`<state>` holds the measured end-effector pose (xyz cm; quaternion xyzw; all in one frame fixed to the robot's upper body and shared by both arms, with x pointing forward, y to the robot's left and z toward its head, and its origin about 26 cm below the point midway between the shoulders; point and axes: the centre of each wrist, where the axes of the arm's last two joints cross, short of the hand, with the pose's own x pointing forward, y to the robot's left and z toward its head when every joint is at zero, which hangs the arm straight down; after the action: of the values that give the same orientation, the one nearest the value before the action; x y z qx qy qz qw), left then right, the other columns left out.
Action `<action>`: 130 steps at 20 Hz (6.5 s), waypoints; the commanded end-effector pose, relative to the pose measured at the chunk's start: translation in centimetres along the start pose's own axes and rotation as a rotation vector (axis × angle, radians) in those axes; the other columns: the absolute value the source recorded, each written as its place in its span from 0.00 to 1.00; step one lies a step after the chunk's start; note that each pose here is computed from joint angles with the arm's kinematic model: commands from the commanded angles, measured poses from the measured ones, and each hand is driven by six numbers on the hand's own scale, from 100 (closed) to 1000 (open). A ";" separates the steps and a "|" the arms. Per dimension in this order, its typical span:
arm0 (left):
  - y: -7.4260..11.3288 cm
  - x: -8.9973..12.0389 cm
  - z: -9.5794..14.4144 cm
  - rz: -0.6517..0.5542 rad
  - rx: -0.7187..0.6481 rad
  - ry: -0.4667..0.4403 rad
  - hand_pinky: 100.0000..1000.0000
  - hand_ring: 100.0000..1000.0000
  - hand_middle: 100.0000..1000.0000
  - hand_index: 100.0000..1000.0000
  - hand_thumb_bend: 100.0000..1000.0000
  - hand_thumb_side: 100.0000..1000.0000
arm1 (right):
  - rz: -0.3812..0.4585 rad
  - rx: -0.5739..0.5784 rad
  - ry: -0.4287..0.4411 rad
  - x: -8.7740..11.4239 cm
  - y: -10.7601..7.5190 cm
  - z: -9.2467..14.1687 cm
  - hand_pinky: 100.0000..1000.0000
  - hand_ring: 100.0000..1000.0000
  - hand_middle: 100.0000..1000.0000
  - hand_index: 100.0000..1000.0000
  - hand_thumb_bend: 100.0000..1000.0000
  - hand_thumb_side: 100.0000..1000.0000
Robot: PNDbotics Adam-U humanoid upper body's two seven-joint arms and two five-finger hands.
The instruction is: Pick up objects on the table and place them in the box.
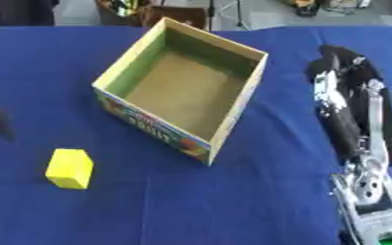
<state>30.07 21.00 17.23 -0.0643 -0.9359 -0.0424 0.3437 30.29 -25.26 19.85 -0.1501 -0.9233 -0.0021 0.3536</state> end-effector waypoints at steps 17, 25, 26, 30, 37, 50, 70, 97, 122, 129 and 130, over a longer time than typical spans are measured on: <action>6.0 4.5 -4.4 -0.537 -0.322 -0.158 0.39 0.55 0.61 0.85 0.00 0.76 | 0.016 0.014 0.001 0.2 -0.5 0.0 0.61 0.59 0.52 0.71 0.00 0.55; 7.3 7.8 -7.7 -1.085 -0.800 -0.137 0.59 0.73 0.77 0.96 0.00 0.73 | 0.029 0.028 0.007 0.0 -0.6 0.3 0.61 0.59 0.52 0.71 0.00 0.54; 7.2 8.0 -7.9 -1.136 -0.867 -0.120 0.61 0.74 0.78 0.97 0.00 0.73 | 0.030 0.030 0.007 0.0 -0.6 0.3 0.61 0.59 0.52 0.71 0.00 0.54; 7.2 8.6 -8.9 -1.262 -1.056 -0.038 0.68 0.78 0.81 0.99 0.00 0.74 | 0.034 0.039 0.008 0.0 -0.5 0.4 0.61 0.59 0.52 0.71 0.00 0.54; 7.7 7.7 -9.5 -1.299 -1.235 0.176 0.74 0.81 0.83 1.00 0.00 0.99 | 0.038 0.045 0.013 0.0 -0.4 0.5 0.61 0.60 0.52 0.71 0.00 0.55; 6.7 6.8 -10.0 -1.468 -1.274 0.173 0.79 0.85 0.87 1.00 0.40 1.00 | 0.037 0.056 0.016 -0.1 -0.3 0.6 0.61 0.60 0.52 0.71 0.00 0.55; 5.1 2.6 -9.4 -1.395 -1.506 0.300 0.77 0.82 0.81 1.00 0.39 1.00 | 0.039 0.069 0.025 -0.1 -0.1 0.7 0.62 0.60 0.52 0.71 0.00 0.56; 5.2 -1.2 -8.5 -1.456 -1.445 0.335 0.64 0.70 0.64 0.84 0.27 1.00 | 0.036 0.076 0.025 0.0 0.2 0.7 0.62 0.60 0.52 0.71 0.00 0.56; 4.8 0.0 -8.9 -1.423 -1.115 0.180 0.15 0.33 0.29 0.50 0.00 0.57 | 0.045 0.068 0.037 -0.1 0.1 0.9 0.62 0.60 0.52 0.71 0.00 0.57; 4.7 3.6 -10.4 -1.398 -0.995 0.108 0.09 0.29 0.27 0.47 0.00 0.37 | 0.050 0.064 0.038 -0.2 -0.1 0.9 0.62 0.60 0.52 0.71 0.00 0.57; 4.6 4.1 -10.6 -1.391 -0.976 0.097 0.08 0.28 0.27 0.46 0.00 0.34 | 0.051 0.063 0.038 -0.2 -0.2 0.9 0.62 0.60 0.52 0.71 0.00 0.57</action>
<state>35.04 24.03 26.14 0.3670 -0.6161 -0.6596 0.2250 29.89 -25.08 18.56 -0.1560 -0.9090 0.0325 0.3851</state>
